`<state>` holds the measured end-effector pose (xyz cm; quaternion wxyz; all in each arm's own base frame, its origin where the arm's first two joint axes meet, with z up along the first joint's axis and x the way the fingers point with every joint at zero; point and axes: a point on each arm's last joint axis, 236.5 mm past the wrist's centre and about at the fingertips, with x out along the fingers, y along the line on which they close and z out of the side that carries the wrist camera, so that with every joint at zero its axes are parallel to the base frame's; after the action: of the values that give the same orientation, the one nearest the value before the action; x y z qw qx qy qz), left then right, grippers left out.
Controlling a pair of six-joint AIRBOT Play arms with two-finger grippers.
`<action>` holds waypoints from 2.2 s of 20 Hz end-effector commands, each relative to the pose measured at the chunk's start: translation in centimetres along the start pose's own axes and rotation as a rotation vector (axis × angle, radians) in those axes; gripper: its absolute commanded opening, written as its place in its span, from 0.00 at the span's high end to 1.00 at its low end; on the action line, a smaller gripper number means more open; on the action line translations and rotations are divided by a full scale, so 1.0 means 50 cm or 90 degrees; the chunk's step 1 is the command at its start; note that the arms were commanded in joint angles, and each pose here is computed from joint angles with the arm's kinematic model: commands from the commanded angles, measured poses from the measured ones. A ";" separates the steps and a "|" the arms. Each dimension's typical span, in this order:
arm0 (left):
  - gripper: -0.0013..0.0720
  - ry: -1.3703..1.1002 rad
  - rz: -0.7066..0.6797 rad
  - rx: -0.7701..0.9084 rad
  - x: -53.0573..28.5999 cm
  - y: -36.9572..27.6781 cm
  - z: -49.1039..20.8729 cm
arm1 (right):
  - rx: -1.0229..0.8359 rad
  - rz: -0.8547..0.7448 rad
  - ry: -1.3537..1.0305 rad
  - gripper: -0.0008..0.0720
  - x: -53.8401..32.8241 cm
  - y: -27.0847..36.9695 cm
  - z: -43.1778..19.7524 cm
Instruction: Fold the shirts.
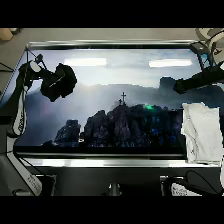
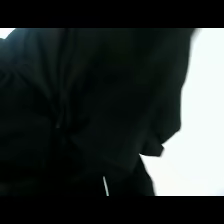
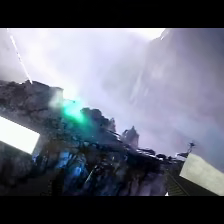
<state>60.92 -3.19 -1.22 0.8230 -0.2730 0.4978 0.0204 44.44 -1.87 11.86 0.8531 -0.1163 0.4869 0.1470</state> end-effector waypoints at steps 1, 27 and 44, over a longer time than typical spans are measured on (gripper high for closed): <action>0.95 -0.072 -0.055 0.173 -0.161 -0.104 0.038 | -0.061 -0.058 -0.036 0.07 -0.016 -0.039 0.031; 0.05 -0.001 0.077 0.472 -0.253 -0.299 -0.295 | -0.006 0.114 0.096 0.07 -0.100 0.159 -0.172; 0.05 0.320 0.018 0.181 0.052 -0.101 -0.496 | 0.023 0.403 0.349 0.01 0.127 0.339 -0.457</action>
<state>44.19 -18.55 -8.85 0.7100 -0.1500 0.6811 -0.0972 24.52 5.89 -4.89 0.6228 0.0130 0.7064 0.3361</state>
